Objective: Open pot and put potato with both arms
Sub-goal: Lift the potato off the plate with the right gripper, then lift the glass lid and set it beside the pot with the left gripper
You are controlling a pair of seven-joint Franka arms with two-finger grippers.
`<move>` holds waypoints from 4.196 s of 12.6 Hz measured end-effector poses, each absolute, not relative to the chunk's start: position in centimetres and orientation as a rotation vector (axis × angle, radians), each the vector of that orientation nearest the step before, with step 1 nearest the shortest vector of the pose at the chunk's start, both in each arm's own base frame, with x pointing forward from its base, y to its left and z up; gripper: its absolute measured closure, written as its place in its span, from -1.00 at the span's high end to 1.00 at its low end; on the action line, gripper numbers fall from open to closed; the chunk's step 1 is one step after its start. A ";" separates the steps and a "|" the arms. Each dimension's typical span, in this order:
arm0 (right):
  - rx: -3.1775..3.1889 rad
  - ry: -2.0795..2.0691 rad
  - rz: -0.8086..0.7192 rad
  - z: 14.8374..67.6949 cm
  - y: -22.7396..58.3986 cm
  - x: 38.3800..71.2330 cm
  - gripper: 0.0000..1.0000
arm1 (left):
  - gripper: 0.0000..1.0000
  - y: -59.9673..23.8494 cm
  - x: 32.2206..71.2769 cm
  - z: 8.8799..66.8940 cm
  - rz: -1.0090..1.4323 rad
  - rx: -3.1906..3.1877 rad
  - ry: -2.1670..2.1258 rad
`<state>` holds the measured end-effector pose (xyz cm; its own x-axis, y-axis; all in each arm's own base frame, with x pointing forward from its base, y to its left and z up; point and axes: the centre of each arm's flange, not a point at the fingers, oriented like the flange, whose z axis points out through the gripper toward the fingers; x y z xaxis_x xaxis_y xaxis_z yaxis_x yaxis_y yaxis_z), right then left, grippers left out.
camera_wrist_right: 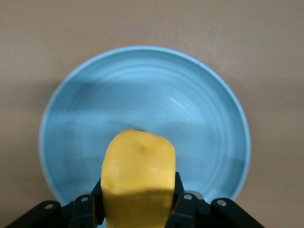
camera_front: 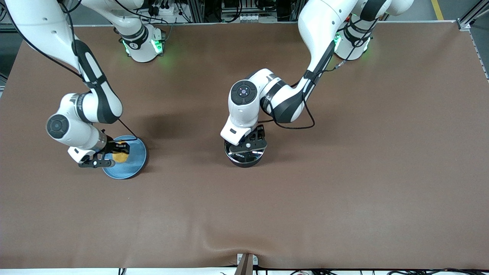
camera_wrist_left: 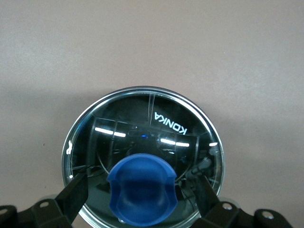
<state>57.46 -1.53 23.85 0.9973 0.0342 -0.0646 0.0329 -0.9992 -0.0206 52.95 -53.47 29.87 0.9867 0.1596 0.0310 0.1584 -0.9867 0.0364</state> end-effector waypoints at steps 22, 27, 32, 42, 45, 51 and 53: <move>-3.113 -0.086 0.172 62.3 -0.9 56.4 0.08 | 0.22 -51.5 53.6 36.4 0.048 3.114 0.231; -3.113 -0.086 0.173 62.2 -0.9 56.4 0.08 | 0.22 -41.7 56.9 48.2 0.050 3.133 0.176; -3.113 -0.086 0.173 62.2 -0.9 56.4 0.08 | 0.22 -31.6 59.0 51.3 0.004 3.161 -0.009; -3.115 -0.122 0.132 62.4 1.3 56.7 0.08 | 0.22 -13.3 58.2 43.7 -0.055 3.160 -0.202; -3.122 -0.074 0.067 62.5 7.1 57.0 0.08 | 0.22 -9.9 57.6 39.1 -0.017 3.154 -0.209; -3.089 -0.168 0.007 59.3 18.5 57.6 0.08 | 0.22 -7.5 55.8 31.6 0.060 3.147 -0.183; -3.076 -0.233 0.013 56.8 22.6 58.0 0.08 | 0.22 -6.8 55.8 28.8 0.072 3.145 -0.166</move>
